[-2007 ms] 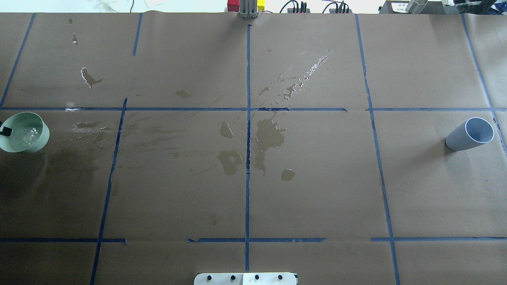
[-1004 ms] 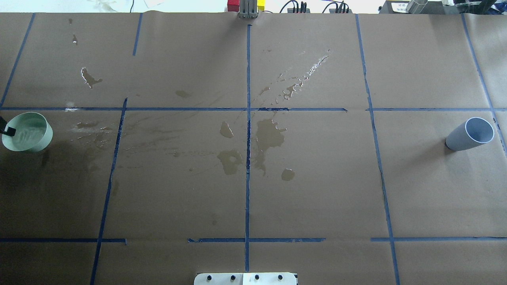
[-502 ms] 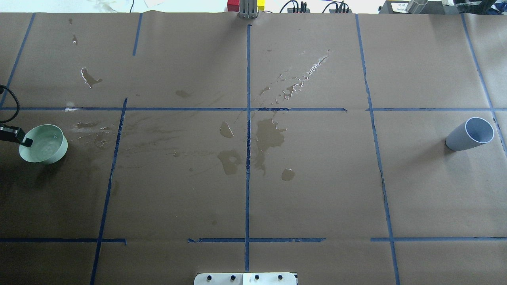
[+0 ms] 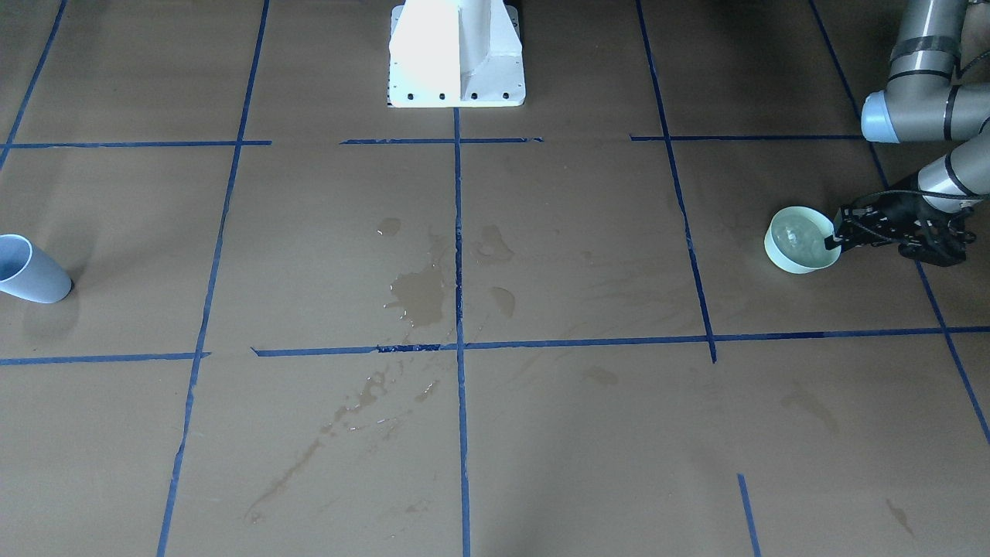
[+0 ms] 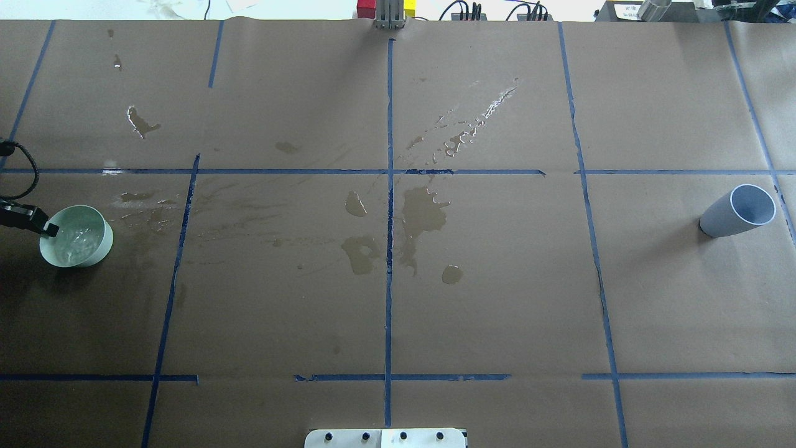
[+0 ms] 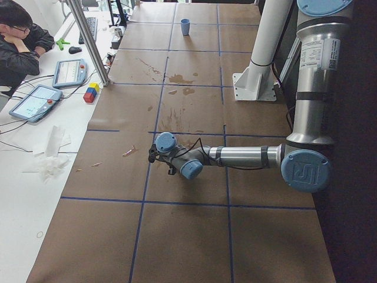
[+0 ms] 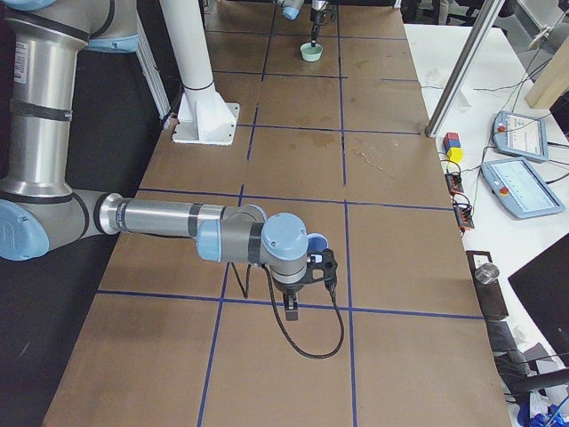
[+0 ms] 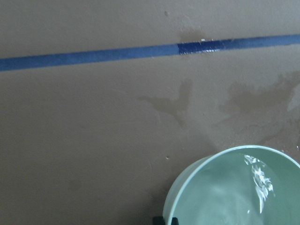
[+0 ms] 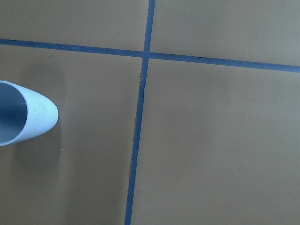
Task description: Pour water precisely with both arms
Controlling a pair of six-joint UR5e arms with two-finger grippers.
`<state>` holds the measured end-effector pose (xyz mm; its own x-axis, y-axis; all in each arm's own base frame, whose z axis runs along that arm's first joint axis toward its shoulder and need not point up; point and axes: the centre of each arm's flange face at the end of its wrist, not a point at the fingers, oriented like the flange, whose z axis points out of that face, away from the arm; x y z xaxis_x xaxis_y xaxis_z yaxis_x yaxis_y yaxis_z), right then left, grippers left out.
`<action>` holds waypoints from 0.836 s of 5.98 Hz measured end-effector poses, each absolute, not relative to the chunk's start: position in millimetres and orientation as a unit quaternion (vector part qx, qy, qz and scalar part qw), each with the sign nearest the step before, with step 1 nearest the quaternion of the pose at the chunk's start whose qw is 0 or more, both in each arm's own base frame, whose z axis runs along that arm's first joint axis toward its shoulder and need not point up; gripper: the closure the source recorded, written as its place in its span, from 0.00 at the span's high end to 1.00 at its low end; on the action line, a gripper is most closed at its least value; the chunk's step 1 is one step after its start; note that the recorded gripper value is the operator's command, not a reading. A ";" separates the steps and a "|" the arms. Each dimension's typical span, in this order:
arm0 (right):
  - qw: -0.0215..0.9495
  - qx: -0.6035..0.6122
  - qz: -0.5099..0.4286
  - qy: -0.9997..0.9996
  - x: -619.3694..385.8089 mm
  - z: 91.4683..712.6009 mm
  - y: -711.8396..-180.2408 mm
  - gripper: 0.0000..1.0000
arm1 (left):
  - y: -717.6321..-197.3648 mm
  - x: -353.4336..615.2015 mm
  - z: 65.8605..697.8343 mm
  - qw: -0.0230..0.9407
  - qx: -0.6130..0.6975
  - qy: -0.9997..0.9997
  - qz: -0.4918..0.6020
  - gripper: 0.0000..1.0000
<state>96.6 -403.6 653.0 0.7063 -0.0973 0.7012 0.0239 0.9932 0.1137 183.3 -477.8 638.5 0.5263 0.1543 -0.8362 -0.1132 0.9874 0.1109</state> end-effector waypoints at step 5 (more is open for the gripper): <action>0.922 0.049 -0.034 -0.384 96.4 653.9 -403.8 1.00 | -493.8 132.5 628.1 0.878 0.080 0.461 0.101 1.00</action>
<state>96.4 -403.8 653.9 0.7034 -0.1003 0.7037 0.0243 0.9928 0.1172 132.5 -493.8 628.1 0.5552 0.2510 -0.7929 -0.1035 0.9668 0.2336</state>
